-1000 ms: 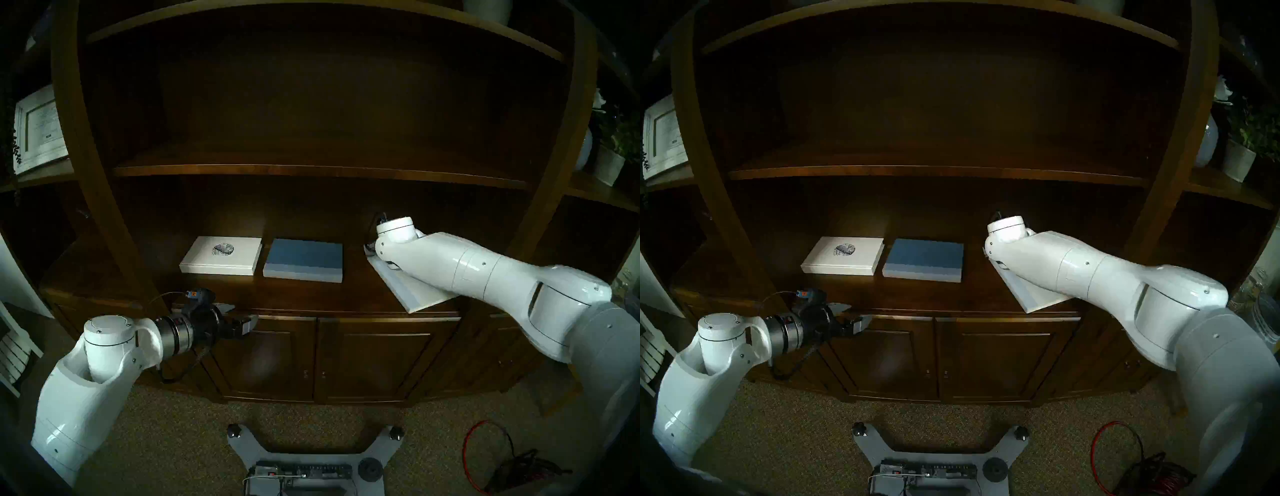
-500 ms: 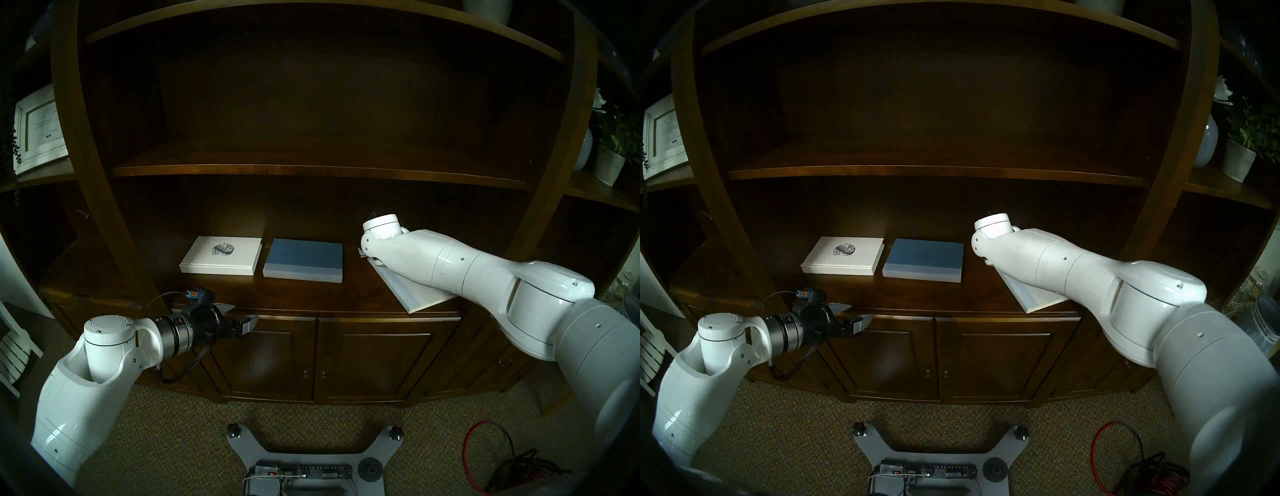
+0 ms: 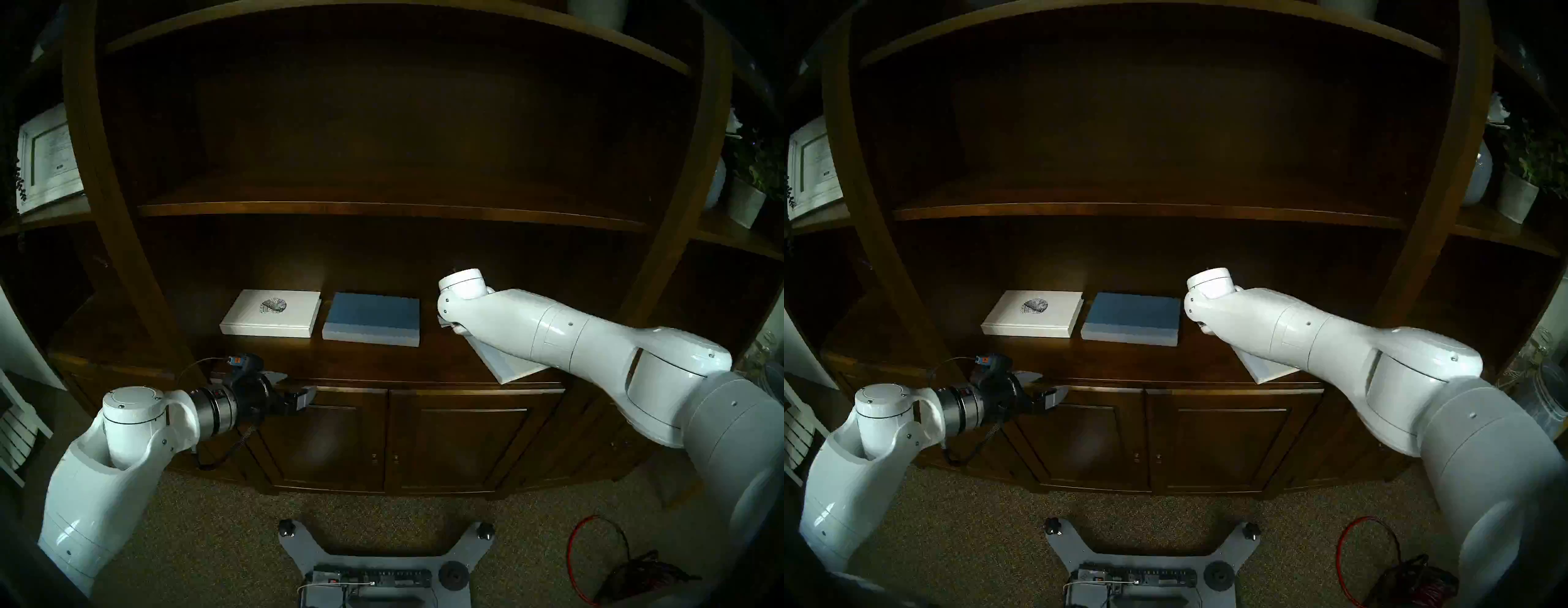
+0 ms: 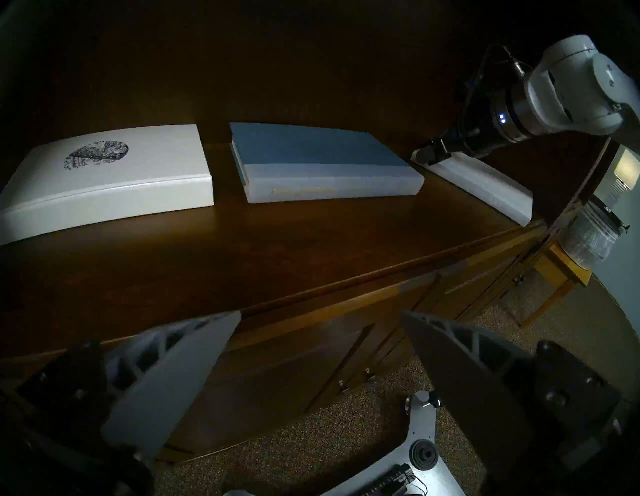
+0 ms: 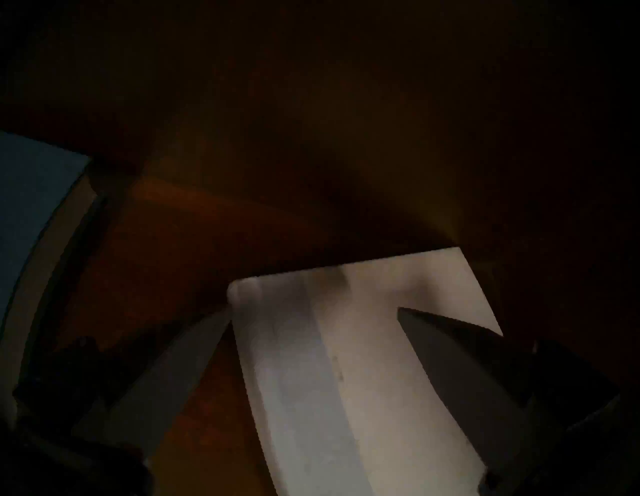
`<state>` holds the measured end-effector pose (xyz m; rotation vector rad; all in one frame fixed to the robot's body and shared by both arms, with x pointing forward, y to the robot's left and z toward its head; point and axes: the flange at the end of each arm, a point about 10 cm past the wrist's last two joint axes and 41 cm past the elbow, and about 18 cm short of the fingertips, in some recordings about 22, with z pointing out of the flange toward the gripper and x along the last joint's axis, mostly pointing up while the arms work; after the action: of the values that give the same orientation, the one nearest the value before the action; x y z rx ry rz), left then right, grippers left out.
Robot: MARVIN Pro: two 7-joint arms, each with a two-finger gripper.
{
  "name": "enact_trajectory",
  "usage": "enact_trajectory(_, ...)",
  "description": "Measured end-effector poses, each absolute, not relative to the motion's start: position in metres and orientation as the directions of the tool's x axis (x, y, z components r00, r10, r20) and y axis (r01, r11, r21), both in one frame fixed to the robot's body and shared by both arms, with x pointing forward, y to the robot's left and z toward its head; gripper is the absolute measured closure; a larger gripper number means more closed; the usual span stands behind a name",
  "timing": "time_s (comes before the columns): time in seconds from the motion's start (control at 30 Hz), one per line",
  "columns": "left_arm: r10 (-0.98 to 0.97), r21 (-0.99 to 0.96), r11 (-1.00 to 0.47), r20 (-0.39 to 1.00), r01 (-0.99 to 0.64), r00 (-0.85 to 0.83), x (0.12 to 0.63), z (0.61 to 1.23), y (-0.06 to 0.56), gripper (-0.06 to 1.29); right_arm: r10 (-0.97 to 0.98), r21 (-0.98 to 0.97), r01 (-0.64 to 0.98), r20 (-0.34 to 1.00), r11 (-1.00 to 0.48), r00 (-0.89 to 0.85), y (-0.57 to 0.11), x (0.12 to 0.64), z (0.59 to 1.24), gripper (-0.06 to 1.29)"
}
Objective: Close the books and align them horizontally on the shelf
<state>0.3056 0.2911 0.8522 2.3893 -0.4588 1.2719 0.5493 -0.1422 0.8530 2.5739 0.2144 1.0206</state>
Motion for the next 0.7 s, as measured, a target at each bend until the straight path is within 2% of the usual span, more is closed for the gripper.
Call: enact_trajectory(0.7, -0.101, 0.187, -0.869, 0.840, -0.458, 0.534, 0.306, 0.852, 0.291, -0.03, 0.183, 0.249, 0.005, 0.697, -0.969, 0.693, -0.153, 0.554, 0.867, -0.01)
